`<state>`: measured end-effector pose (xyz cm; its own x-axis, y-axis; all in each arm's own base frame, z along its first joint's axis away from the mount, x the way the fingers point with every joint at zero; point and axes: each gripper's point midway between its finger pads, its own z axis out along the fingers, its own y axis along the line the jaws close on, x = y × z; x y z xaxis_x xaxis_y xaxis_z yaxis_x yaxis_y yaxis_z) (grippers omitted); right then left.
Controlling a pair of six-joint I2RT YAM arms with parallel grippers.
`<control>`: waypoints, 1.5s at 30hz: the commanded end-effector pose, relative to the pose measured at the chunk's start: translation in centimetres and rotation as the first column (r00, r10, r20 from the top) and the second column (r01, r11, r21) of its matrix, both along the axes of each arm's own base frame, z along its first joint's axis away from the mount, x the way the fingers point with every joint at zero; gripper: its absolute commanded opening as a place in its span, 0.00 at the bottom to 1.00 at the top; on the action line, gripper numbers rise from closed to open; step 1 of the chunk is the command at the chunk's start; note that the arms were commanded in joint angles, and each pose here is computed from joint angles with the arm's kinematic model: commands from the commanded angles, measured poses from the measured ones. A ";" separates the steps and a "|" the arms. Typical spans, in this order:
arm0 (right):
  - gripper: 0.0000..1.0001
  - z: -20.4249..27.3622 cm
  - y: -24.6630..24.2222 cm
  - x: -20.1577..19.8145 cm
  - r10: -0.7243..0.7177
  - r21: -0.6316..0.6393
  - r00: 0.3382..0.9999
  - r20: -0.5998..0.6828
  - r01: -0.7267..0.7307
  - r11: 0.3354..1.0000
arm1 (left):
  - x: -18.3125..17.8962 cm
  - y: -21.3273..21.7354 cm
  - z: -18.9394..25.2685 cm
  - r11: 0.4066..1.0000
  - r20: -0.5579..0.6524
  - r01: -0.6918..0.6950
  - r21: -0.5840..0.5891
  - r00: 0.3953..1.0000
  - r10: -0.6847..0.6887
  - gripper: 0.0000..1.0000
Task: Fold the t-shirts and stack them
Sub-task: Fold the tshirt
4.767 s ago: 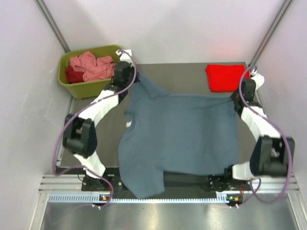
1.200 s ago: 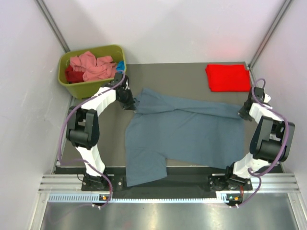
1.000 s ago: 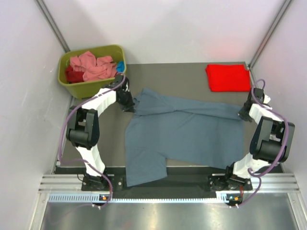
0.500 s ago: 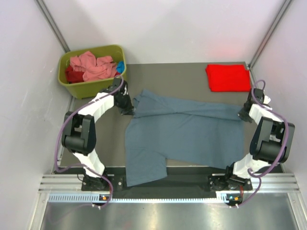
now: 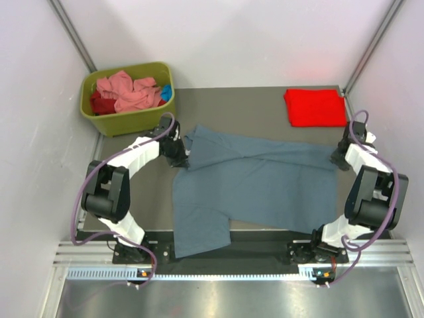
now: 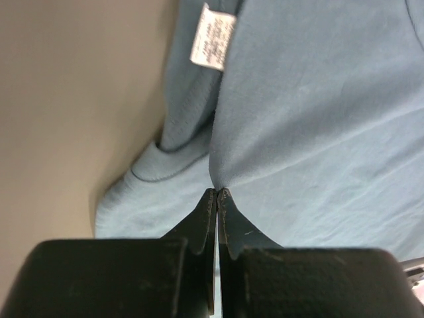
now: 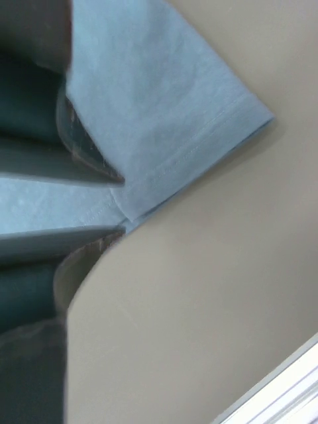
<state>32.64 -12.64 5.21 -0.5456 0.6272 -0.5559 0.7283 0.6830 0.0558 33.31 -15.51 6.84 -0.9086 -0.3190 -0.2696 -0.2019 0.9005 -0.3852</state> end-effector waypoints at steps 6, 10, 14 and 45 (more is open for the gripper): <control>0.44 5.7 1.1 1.3 0.067 0.027 0.989 0.131 -0.071 0.997 | 0.0 -2.1 2.8 0.997 0.082 0.029 -0.073 0.996 -0.023 0.00; 0.48 8.7 6.3 3.6 0.239 0.032 0.915 0.324 -0.263 0.964 | 1.1 -3.6 4.0 0.987 0.101 0.064 -0.147 0.994 -0.049 0.00; 0.49 11.0 17.0 5.2 0.506 -0.015 0.741 0.442 -0.557 0.830 | 4.0 -4.9 6.0 0.979 0.156 0.100 -0.177 0.985 -0.072 0.00; 0.30 6.9 48.7 6.6 0.890 -0.301 0.255 0.378 -0.875 0.379 | 19.6 -10.5 6.2 0.813 0.373 0.268 -0.517 0.925 -0.068 0.00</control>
<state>38.12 34.33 10.43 -0.5143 -0.1414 -0.8459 -0.4460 0.8865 0.1229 51.38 -25.85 10.71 -0.8838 -0.3450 -0.3161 0.0808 0.5530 -0.8293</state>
